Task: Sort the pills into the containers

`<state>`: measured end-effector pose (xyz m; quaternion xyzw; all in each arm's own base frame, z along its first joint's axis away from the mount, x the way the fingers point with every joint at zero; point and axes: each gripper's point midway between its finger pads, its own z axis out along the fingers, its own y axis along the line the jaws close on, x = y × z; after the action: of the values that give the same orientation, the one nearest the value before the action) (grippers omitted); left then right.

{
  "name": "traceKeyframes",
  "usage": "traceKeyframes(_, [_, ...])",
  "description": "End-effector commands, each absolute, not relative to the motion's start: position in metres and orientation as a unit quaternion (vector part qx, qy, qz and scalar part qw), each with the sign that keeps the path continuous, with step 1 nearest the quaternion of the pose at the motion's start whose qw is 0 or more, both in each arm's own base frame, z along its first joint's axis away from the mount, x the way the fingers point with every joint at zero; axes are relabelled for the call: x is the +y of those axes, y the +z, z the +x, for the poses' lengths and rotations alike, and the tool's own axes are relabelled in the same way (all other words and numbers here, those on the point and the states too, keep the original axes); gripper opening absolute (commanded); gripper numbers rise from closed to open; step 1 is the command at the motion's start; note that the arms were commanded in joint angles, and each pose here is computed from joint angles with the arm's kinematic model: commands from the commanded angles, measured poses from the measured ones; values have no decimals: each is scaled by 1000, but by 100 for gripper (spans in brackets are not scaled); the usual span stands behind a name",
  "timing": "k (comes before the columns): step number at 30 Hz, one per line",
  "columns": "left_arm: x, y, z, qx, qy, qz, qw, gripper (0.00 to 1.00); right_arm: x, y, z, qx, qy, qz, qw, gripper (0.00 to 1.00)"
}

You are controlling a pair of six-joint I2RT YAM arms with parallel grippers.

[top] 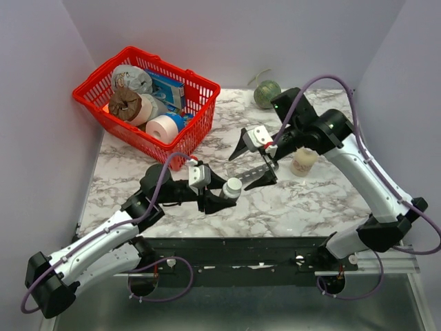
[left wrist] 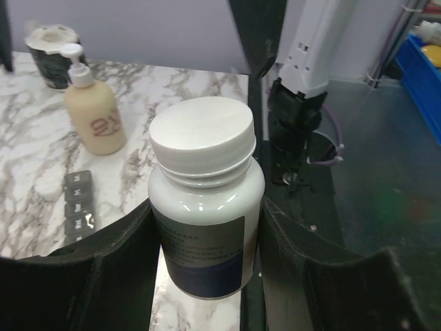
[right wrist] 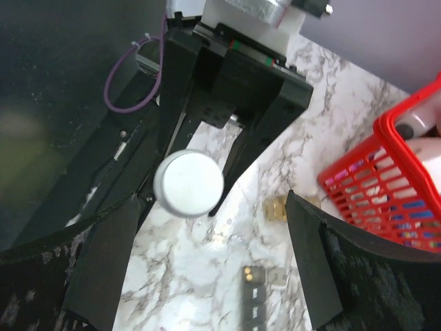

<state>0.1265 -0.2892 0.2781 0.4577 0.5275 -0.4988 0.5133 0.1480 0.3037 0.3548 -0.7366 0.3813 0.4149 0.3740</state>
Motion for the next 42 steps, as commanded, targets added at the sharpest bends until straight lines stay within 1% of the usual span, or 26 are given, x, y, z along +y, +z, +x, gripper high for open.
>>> traceKeyframes(1, [-292, 288, 103, 490, -536, 503, 469, 0, 298, 333, 114, 367, 461, -753, 293, 91])
traceKeyframes(4, [-295, 285, 104, 493, -535, 511, 457, 0, 302, 328, 114, 373, 455, -755, 287, 88])
traceKeyframes(5, [-295, 286, 104, 492, -536, 513, 456, 0, 302, 326, 112, 375, 455, -757, 281, 85])
traceKeyframes(7, [-296, 285, 104, 491, -534, 517, 454, 0, 301, 321, 111, 383, 454, -758, 269, 82])
traceKeyframes(10, [-296, 283, 106, 495, -531, 519, 450, 0, 300, 315, 108, 392, 457, -758, 250, 75])
traceKeyframes(11, [-296, 282, 107, 496, -531, 520, 449, 0, 300, 313, 107, 394, 458, -758, 245, 72])
traceKeyframes(14, [-297, 282, 107, 496, -530, 520, 450, 0, 300, 310, 106, 400, 458, -758, 237, 67])
traceKeyframes(16, [-297, 284, 109, 496, -529, 518, 453, 0, 300, 306, 106, 404, 453, -760, 232, 67])
traceKeyframes(18, [-296, 285, 109, 496, -527, 518, 456, 0, 300, 304, 107, 407, 450, -761, 231, 63])
traceKeyframes(23, [-294, 287, 115, 500, -517, 508, 473, 0, 299, 302, 108, 413, 445, -761, 229, 56])
traceKeyframes(27, [-292, 292, 119, 498, -512, 495, 494, 0, 300, 300, 110, 421, 439, -758, 236, 54])
traceKeyframes(32, [-289, 302, 127, 500, -505, 468, 525, 0, 302, 301, 114, 434, 436, -749, 247, 43])
traceKeyframes(36, [-286, 302, 138, 515, -485, 448, 547, 0, 307, 303, 118, 450, 437, -735, 258, 41])
traceKeyframes(38, [-283, 304, 148, 526, -469, 433, 562, 0, 309, 302, 120, 468, 438, -724, 255, 39])
traceKeyframes(42, [-277, 312, 166, 541, -436, 401, 597, 0, 317, 295, 130, 514, 439, -696, 242, 39])
